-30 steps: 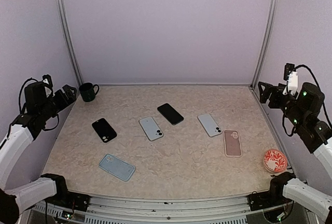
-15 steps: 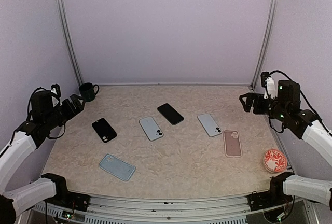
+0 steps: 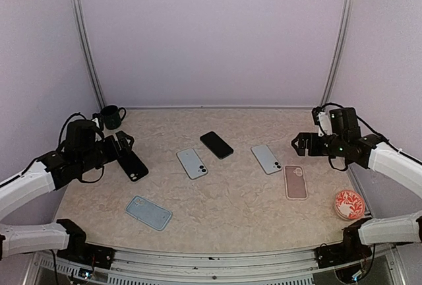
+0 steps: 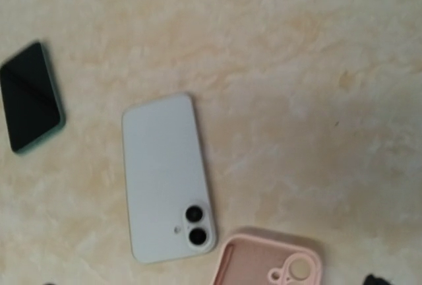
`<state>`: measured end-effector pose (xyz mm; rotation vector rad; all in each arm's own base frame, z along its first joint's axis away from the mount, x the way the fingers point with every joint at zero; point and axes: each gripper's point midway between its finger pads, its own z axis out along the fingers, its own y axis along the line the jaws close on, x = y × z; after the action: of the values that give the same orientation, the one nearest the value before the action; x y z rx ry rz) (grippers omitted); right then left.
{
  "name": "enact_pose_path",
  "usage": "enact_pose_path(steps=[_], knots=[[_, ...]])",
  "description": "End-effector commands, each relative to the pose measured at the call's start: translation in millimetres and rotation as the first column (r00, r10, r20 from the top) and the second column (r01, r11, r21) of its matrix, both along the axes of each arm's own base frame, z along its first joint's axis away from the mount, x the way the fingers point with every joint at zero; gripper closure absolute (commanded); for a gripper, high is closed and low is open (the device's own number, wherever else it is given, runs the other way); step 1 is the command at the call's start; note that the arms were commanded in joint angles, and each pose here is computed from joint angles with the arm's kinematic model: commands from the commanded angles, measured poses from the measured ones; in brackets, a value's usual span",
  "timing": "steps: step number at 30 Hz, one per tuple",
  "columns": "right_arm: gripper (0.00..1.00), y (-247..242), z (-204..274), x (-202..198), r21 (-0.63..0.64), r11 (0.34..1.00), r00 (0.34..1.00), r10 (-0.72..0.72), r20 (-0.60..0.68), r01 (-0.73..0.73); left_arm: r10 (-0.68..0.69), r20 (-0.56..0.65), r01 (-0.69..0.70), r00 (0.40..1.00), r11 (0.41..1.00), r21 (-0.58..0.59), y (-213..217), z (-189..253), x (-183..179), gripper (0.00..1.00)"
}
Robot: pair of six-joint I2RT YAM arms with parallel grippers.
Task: Put the phone into the phone case
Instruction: Pick up the phone at the center of the board.
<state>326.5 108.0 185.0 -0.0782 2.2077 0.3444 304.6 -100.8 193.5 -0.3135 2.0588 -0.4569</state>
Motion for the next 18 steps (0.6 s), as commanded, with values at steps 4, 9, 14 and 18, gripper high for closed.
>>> enact_pose_path(steps=[4,9,14,18], knots=[[0.01,19,-23,-2,-0.079,0.996,0.998,0.035,-0.060,-0.040,0.010,0.010,-0.010,1.000,0.996,0.092,-26,5,5,0.01],[0.00,42,-32,-4,-0.119,0.988,0.993,0.087,-0.077,-0.096,-0.023,-0.010,0.023,1.000,0.996,0.090,-42,-6,8,0.01],[0.00,71,-38,-7,-0.165,0.973,0.986,0.147,-0.083,-0.159,-0.042,-0.028,0.044,0.999,0.994,0.095,-52,-15,11,0.01],[0.01,94,-46,-8,-0.202,0.959,0.978,0.183,-0.099,-0.199,-0.057,-0.042,0.061,0.997,0.993,0.104,-58,-20,11,0.01]])
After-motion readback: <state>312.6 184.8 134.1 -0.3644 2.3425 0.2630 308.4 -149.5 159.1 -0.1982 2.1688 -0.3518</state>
